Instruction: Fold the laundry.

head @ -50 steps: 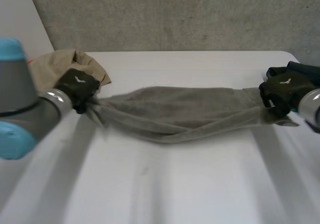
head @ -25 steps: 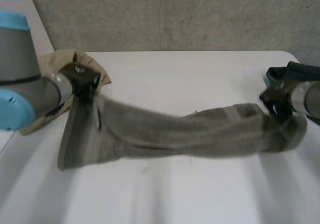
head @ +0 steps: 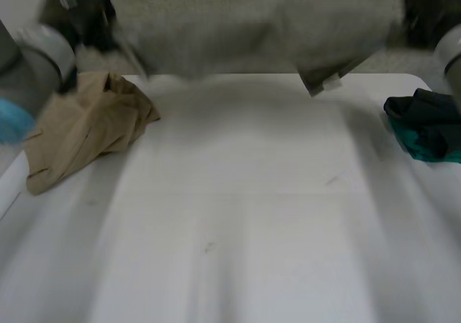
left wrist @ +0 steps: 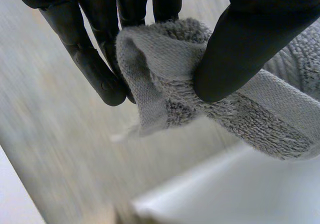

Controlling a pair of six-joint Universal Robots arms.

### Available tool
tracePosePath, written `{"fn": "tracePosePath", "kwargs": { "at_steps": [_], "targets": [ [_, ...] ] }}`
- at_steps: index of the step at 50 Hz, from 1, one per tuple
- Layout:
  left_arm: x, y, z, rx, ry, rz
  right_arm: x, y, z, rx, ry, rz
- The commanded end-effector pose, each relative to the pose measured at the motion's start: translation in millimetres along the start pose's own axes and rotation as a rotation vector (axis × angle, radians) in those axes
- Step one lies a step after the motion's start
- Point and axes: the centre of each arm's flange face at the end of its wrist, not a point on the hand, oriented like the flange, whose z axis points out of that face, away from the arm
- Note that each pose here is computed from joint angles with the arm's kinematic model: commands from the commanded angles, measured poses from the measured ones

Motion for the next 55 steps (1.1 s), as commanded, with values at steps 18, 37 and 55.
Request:
{"fn": "tracePosePath", "kwargs": {
  "at_steps": [18,37,55],
  "targets": [
    [9,87,-37,-0.263,0.099,0.242,-67,119,-75,-0.493,-0.283,-0.067],
    [24,141,-96,-0.456,0.378,0.488,-72,128,-89,-0.518,-0.312,-0.096],
    [48,153,-38,-0.433,0.332,0.468,-74,131,-95,-0.532,-0.329,-0.127]
  ]
}}
